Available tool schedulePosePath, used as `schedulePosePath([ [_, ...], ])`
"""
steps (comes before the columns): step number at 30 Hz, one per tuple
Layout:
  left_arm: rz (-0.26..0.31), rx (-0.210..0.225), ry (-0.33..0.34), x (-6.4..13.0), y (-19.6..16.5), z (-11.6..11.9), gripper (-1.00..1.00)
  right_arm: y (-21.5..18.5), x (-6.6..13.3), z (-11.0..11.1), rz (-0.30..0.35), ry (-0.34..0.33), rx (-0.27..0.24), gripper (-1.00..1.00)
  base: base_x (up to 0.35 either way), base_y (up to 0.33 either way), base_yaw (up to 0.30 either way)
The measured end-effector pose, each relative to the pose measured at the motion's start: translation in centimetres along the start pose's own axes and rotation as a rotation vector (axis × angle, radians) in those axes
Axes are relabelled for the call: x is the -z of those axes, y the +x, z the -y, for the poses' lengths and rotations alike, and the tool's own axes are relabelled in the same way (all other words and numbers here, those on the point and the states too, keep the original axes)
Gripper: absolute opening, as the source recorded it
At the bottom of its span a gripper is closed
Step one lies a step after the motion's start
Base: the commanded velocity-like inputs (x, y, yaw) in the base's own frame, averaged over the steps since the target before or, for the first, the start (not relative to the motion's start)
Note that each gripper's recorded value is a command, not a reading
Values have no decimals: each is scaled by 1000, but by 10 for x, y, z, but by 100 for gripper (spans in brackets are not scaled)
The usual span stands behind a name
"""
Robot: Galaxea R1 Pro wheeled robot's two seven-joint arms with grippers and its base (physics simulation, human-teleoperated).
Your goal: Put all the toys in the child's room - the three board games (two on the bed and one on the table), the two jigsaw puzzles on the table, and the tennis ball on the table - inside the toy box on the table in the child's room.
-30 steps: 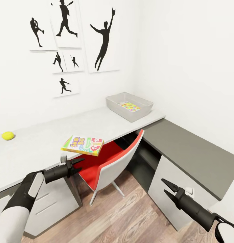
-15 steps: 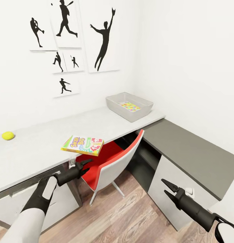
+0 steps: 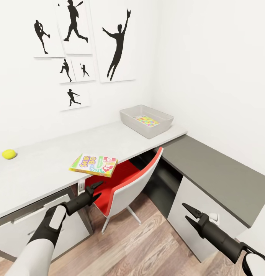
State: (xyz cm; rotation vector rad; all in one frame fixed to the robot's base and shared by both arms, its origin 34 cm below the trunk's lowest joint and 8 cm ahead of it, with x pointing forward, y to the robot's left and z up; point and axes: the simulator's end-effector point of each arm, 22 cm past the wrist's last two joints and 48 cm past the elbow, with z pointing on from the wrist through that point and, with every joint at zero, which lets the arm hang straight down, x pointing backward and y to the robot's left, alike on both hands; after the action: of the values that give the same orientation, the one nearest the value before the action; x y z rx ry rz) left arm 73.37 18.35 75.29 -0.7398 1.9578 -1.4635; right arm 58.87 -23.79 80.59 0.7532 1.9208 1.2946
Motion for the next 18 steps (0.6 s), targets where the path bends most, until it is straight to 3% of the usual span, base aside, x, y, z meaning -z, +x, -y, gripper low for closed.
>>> schedulePosePath([
  [7, 10, 13, 0, 0, -1, -3, 100, -1, 0, 0, 0, 1, 2, 100, 0, 0, 0],
  [18, 59, -22, 4, -2, -8, -2, 100, 0, 0, -1, 3, -4, -1, 100, 53, 0, 0],
])
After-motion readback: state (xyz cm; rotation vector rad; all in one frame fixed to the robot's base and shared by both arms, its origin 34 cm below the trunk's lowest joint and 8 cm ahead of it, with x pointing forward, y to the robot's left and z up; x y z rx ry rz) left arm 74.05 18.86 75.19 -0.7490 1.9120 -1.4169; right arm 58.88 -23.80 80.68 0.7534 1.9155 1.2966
